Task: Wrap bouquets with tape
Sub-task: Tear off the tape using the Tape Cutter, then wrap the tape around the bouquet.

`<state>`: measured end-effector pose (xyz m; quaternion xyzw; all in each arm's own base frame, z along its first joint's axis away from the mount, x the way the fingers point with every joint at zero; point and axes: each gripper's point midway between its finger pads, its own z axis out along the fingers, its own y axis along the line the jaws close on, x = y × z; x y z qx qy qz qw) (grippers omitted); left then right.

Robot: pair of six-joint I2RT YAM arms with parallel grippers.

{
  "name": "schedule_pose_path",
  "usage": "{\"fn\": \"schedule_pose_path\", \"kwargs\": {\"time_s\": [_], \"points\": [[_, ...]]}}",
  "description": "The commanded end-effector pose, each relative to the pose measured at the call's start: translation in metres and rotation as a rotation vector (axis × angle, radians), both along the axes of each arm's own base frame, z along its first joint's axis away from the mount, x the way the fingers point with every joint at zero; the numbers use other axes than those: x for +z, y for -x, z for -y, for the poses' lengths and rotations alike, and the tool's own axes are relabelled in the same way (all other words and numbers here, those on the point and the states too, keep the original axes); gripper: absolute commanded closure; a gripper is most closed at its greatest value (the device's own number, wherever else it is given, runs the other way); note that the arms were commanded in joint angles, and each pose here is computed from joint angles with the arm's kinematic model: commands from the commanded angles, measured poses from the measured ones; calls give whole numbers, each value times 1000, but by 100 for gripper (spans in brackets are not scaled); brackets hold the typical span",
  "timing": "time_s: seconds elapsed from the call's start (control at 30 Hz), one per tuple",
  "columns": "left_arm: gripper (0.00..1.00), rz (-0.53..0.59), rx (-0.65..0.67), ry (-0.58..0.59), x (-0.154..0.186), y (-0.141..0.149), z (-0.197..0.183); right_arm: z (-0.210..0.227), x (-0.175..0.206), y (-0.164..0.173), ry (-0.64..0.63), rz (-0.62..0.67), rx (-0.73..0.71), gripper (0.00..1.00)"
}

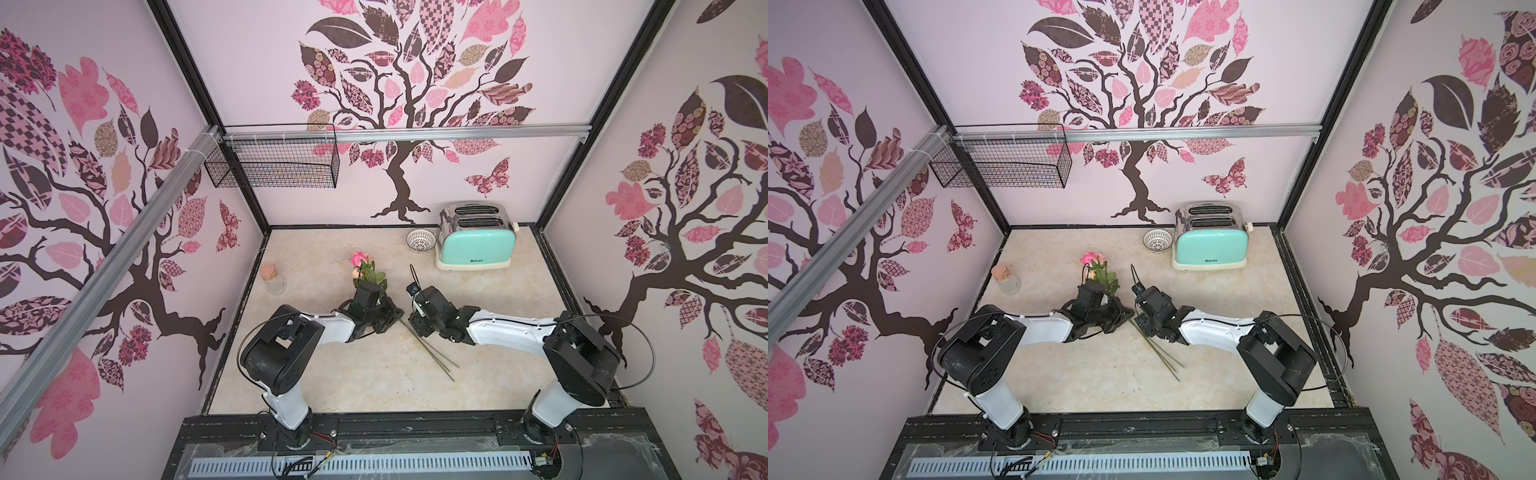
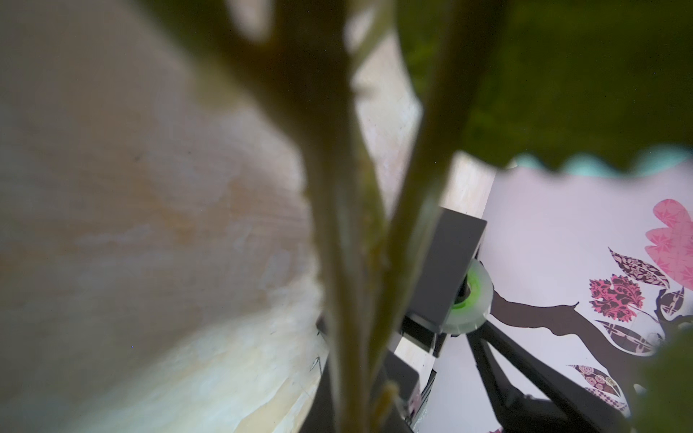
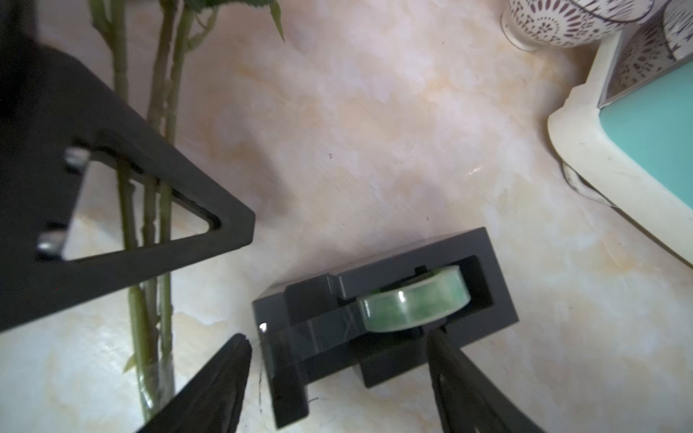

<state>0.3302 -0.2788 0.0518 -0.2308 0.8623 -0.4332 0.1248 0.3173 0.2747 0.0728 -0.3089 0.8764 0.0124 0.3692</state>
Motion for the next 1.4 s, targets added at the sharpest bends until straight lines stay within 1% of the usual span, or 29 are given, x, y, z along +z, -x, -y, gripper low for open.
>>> {"fn": "schedule_pose_path", "kwargs": {"time_s": [0.0,0.1,0.23,0.4,0.47,0.6,0.63,0.67,0.77,0.83,0.9,0.97,1.1,1.2,1.33,1.37], "points": [[100,5,-12,-1,-2,0,0,25,-31,11,194,12,-12,23],[100,6,-12,0,-1,-1,1,30,-28,11,194,32,-29,22],[100,12,-17,6,3,-3,2,20,-2,3,136,71,-32,20],[100,45,-31,24,20,-6,4,3,59,-9,2,136,-38,19],[100,80,-46,26,34,-8,4,1,84,-10,-45,161,-37,19],[100,151,-73,6,63,-12,-3,8,120,-10,-168,151,-53,19],[100,188,-81,11,74,-15,-5,10,128,-8,-214,132,-48,19],[100,194,-91,-2,78,-14,-9,11,136,-6,-269,112,-36,20],[100,265,-116,-22,103,-20,-13,10,156,3,-397,73,5,25],[100,294,-131,-33,116,-22,-14,0,168,15,-460,38,75,29],[100,329,-157,-19,131,-24,-10,-13,176,26,-530,-9,134,33],[100,354,-194,-3,144,-24,-5,-24,183,34,-593,-55,183,39],[100,372,-229,15,155,-22,0,-38,182,39,-634,-130,220,54],[100,383,-234,19,159,-20,0,-42,171,37,-620,-169,210,58],[100,381,-244,29,161,-17,1,-49,169,42,-654,-208,238,68],[100,383,-244,31,163,-16,1,-52,167,42,-659,-224,238,69]]}}
